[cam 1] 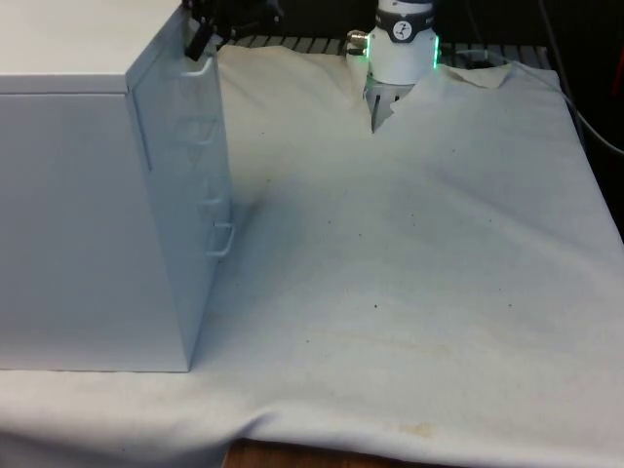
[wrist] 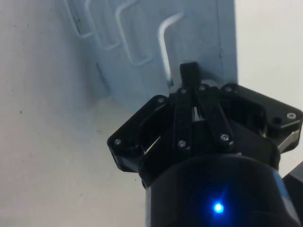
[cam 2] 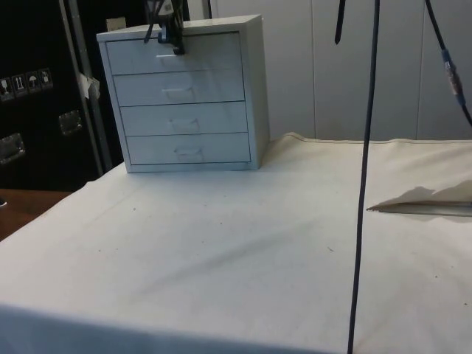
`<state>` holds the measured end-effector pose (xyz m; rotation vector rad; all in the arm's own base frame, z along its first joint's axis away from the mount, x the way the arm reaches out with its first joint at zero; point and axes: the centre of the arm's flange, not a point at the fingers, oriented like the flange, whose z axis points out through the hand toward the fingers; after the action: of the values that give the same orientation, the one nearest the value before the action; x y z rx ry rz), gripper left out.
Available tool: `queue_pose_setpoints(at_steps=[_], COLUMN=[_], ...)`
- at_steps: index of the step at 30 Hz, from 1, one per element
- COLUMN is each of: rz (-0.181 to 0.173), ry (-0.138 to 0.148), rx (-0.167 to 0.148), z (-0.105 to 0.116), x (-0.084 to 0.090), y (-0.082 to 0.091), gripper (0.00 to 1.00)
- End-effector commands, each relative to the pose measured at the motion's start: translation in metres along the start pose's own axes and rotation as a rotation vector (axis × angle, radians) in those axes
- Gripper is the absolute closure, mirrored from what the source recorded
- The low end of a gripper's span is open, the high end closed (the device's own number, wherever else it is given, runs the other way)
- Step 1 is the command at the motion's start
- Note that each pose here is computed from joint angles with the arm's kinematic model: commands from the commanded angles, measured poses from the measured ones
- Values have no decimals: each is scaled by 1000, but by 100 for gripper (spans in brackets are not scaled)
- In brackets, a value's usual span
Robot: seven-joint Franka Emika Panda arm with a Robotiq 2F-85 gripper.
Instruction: Open the drawer, then close it.
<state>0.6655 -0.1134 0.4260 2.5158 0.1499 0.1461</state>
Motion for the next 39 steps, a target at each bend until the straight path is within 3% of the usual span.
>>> queue_pose_setpoints(at_steps=[1, 5, 6, 15, 16, 17, 20, 39], rz=[-3, 10, 9, 41, 35, 43, 51, 29], ry=[1, 12, 8, 38, 29, 39, 46, 6], rx=[8, 27, 18, 64, 46, 67, 75, 40], z=[2, -4, -2, -16, -12, -17, -23, 1], x=[0, 3, 2, 7, 6, 7, 9, -9], y=[3, -4, -3, -18, -14, -19, -23, 14], gripper=[100, 100, 100, 100, 100, 100, 100, 100])
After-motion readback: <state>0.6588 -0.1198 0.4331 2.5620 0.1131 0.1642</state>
